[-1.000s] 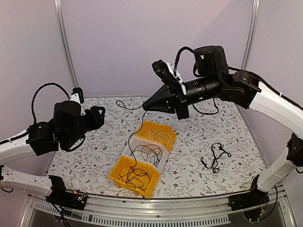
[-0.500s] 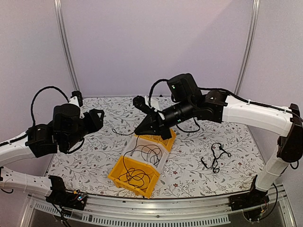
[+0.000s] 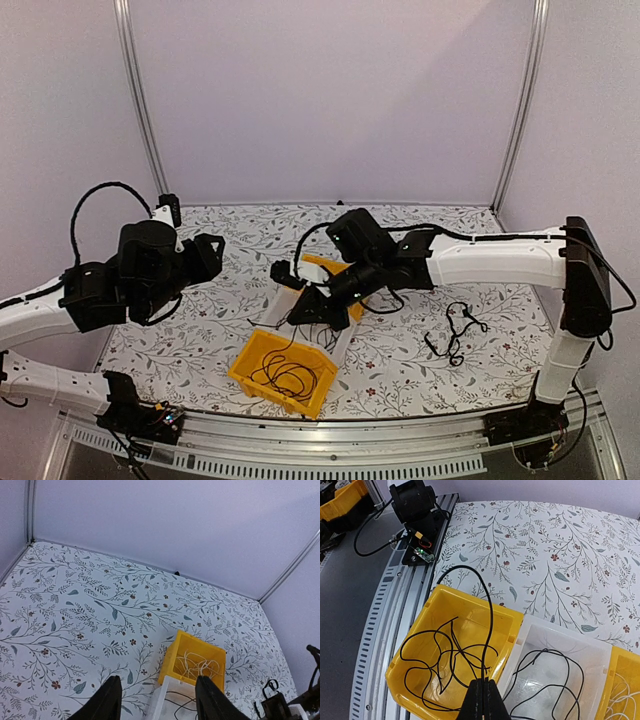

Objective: Untangle the cables

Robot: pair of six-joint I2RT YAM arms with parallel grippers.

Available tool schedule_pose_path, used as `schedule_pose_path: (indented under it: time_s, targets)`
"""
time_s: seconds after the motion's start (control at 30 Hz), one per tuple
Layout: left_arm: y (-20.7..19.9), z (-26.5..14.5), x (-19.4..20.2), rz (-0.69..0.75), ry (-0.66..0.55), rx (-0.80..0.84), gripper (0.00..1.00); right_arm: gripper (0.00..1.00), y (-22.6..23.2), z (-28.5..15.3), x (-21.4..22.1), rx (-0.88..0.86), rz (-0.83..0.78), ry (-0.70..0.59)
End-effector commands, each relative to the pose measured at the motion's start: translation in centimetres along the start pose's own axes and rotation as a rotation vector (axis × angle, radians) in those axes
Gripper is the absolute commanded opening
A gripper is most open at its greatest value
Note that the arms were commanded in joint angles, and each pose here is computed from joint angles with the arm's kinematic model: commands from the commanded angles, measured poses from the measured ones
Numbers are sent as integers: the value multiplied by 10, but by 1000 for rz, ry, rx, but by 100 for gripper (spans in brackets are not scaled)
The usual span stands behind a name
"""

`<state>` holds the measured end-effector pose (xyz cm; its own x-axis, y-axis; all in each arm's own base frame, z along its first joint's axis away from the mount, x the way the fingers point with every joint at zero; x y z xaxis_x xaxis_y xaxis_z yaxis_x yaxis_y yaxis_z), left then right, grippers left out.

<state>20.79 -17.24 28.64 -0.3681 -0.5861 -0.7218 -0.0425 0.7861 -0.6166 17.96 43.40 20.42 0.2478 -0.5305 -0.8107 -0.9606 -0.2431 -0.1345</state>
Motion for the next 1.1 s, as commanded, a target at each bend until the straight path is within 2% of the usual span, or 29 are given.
schedule_pose_path:
  time_s: [0.0,0.27,0.43,0.73,0.93,1.07]
  targets:
    - [2,-2,-5,0,-12,-4,53,0,0,22,26,7,9,88]
    - [1,1,-4,3,-14,-9,54,0,29,46,47,-112,-34,258]
    - [-3,5,-2,18,-6,-7,54,0,55,61,48,-171,-95,318]
    - [-9,7,0,42,13,7,54,0,37,77,66,-45,-25,419]
    - [-9,6,-2,42,3,7,54,0,38,76,66,-64,-15,439]
    - [-11,7,-3,49,-6,14,54,10,35,65,51,-69,-34,440]
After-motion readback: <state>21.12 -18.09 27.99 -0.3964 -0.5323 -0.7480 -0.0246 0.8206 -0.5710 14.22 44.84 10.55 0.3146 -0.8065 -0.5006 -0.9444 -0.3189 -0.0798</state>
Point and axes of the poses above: each gripper's point midway between its finger pads, its own z axis out along the fingers, its own y axis along the line the jaws close on, x = y × z, the point moved 5 cm from there along -z, back along the fingers, and after that the axes turned 15 degrees about -z, right-handed, at the moved point
